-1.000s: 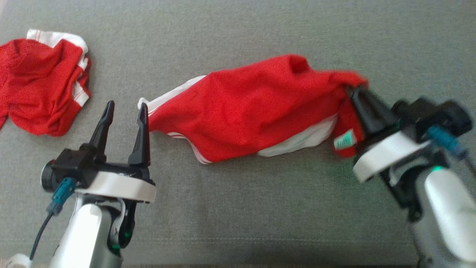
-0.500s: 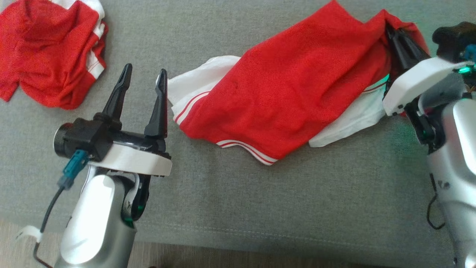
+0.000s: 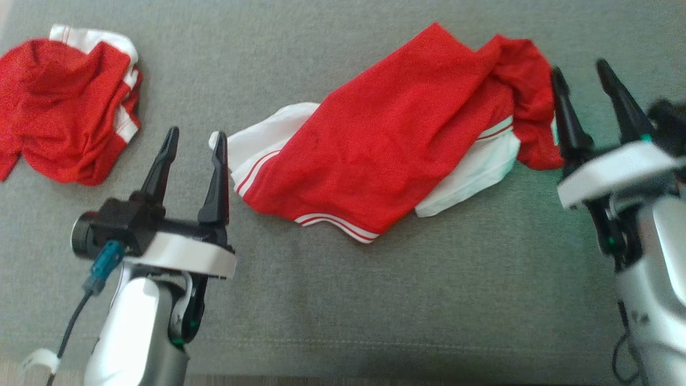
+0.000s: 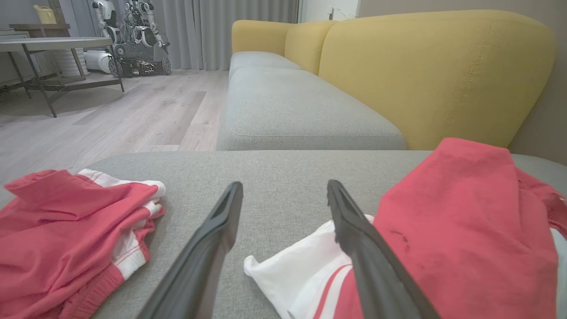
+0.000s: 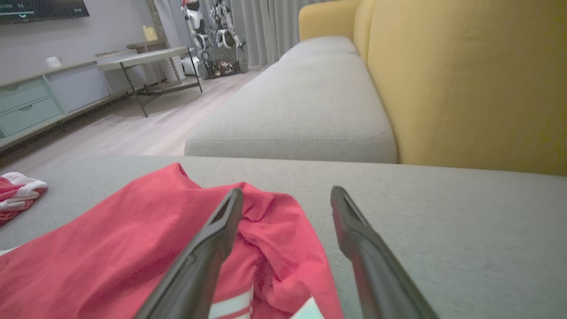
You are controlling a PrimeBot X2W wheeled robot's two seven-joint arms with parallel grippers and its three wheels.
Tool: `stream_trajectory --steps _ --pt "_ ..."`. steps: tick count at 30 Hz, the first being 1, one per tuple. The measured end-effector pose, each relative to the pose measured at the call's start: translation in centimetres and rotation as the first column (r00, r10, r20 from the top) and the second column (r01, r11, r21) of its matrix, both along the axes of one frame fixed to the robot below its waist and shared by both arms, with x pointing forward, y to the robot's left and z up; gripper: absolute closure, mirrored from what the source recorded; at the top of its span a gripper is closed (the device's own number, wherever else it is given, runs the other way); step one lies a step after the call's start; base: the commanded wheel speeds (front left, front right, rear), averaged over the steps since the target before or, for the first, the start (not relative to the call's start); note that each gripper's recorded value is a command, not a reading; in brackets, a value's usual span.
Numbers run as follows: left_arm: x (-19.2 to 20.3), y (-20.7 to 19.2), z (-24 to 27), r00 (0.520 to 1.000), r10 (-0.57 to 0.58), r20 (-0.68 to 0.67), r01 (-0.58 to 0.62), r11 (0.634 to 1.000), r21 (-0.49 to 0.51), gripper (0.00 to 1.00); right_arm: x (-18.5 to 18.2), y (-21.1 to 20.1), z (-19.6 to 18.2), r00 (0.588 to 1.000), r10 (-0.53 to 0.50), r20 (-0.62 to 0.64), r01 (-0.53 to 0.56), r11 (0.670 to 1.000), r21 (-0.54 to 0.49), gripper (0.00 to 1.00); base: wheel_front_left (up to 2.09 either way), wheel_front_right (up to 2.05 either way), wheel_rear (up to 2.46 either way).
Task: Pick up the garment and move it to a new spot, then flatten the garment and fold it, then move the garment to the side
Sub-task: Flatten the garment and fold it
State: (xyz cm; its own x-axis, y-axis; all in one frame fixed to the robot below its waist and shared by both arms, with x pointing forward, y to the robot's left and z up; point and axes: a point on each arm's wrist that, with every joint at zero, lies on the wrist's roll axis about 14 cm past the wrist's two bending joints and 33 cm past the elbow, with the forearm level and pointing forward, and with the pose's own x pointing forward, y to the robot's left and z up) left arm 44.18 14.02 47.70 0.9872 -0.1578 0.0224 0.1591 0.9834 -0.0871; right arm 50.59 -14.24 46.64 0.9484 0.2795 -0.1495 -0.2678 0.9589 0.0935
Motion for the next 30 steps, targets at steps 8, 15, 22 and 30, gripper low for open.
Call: stream_trajectory --steps 8,15,22,30 --pt "-1.4 -0.1 1.0 1.000 -0.013 0.021 0.013 1.000 0.021 0.00 -4.4 -1.6 4.6 0.985 -0.083 0.154 0.079 0.996 0.037 0.00 0.00 0.00 0.00" --pt "-3.4 -0.4 0.8 1.000 -0.022 0.006 0.022 0.999 0.031 0.00 -8.9 -2.3 4.2 0.983 -0.137 0.120 0.132 0.990 0.044 0.00 0.00 0.00 0.00" --pt "-3.8 -0.7 0.9 1.000 -0.028 0.002 0.028 0.999 0.034 0.00 -10.2 -2.5 3.6 0.984 -0.155 0.084 0.151 0.987 0.047 0.00 0.00 0.00 0.00" --pt "-3.7 -0.6 0.8 1.000 -0.027 -0.003 0.027 0.999 0.040 0.00 -10.1 -2.5 3.4 0.985 -0.160 0.072 0.157 0.987 0.046 0.00 0.00 0.00 0.00"
